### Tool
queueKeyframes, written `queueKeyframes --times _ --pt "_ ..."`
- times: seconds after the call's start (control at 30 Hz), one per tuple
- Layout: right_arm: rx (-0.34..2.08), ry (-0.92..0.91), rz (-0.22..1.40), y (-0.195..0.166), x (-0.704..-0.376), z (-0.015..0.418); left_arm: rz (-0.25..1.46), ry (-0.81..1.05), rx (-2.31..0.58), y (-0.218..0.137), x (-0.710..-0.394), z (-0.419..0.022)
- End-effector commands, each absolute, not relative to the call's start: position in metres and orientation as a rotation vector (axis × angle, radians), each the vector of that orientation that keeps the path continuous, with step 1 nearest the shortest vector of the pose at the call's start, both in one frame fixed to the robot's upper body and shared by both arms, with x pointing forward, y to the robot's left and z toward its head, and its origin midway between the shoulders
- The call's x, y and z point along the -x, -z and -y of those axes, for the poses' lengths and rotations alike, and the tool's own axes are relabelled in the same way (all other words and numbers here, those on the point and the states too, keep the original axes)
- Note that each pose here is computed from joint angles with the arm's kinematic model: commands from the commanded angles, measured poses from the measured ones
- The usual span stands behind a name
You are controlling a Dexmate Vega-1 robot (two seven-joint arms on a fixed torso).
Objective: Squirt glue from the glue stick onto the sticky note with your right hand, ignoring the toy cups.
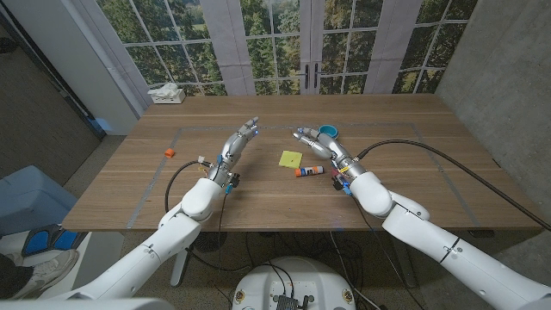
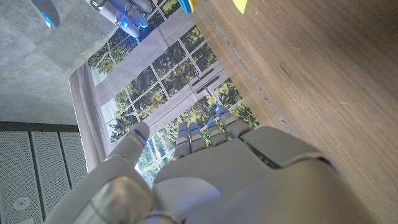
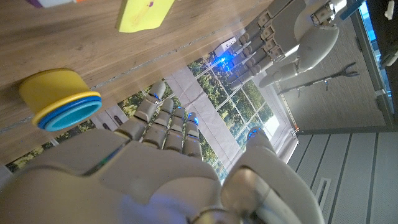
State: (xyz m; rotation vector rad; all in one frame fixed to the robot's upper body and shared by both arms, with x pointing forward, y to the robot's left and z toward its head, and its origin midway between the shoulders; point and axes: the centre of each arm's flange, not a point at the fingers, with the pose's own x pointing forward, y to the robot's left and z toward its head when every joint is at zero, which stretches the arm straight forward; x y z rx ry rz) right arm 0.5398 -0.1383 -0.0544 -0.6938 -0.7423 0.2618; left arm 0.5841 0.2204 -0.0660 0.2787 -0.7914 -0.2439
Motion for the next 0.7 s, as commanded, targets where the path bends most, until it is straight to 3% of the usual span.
queueKeyframes --times 0.03,0.7 --pt "0.506 -0.320 0.772 0.048 -0.543 0.140 0.800 0.249 -0.246 0.067 -0.583 -0.223" --pt "0.266 -0.434 0.725 0.042 -0.566 0.147 0.814 0.228 -0.181 0.064 -0.579 -0.236"
